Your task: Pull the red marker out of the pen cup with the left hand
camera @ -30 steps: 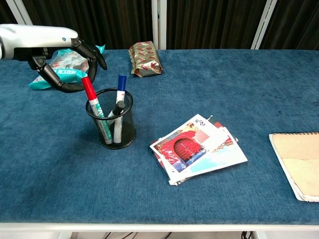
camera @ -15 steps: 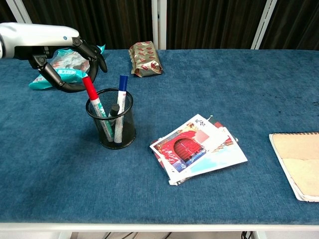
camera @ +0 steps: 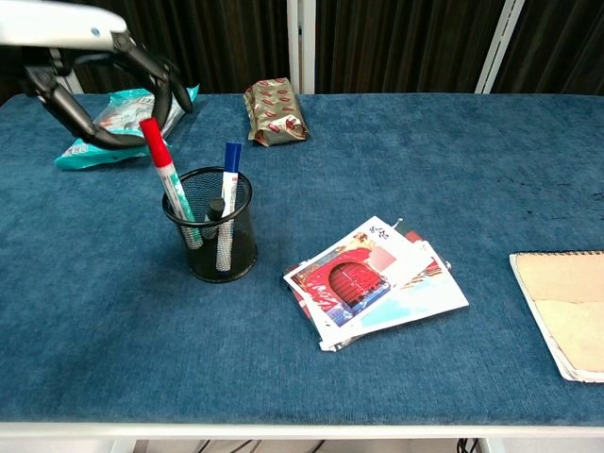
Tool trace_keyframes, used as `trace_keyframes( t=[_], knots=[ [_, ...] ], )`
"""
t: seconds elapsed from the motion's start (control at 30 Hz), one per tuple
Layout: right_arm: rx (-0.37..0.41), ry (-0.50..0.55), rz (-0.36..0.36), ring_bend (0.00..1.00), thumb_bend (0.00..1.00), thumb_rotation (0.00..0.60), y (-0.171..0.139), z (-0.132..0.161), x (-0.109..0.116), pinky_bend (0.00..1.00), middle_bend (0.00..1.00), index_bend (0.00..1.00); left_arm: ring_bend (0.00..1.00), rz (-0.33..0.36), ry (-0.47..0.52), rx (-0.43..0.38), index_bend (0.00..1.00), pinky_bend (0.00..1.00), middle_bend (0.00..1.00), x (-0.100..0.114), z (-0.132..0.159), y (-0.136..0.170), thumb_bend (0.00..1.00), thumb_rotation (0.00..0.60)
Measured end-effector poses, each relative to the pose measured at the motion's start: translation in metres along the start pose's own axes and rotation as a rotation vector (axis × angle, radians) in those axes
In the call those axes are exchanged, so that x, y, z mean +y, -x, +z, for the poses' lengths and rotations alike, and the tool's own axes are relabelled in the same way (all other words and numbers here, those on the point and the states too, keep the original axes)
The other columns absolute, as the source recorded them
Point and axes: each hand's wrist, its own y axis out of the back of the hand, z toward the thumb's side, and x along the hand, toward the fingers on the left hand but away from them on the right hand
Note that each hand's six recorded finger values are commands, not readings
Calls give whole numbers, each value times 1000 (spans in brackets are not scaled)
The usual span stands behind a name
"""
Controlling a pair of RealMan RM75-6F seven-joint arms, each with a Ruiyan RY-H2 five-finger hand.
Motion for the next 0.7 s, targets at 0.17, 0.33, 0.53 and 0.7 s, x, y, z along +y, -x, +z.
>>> trace_keyframes(
  t=[0.17, 0.33, 0.53, 0.7],
  knots=[
    [8, -1, -9, 0, 199, 600, -1, 3, 2, 0, 0, 0, 32, 69, -5, -10, 640, 170, 236, 27, 6, 17, 416, 600],
    [18, -6, -18, 0, 199, 600, -3, 8, 4, 0, 0, 0, 33, 183, -27, -3, 639, 170, 240, 63, 6, 38, 416, 600],
    [19, -11, -10, 0, 199, 600, -3, 10, 2, 0, 0, 0, 41, 321, -28, 41, 649, 171, 251, 90, -8, 57, 416, 600],
    [20, -14, -4, 0, 199, 600, -3, 12, 0, 0, 0, 0, 43, 299, -15, 134, 649, 172, 251, 84, -42, 54, 418, 600]
  ],
)
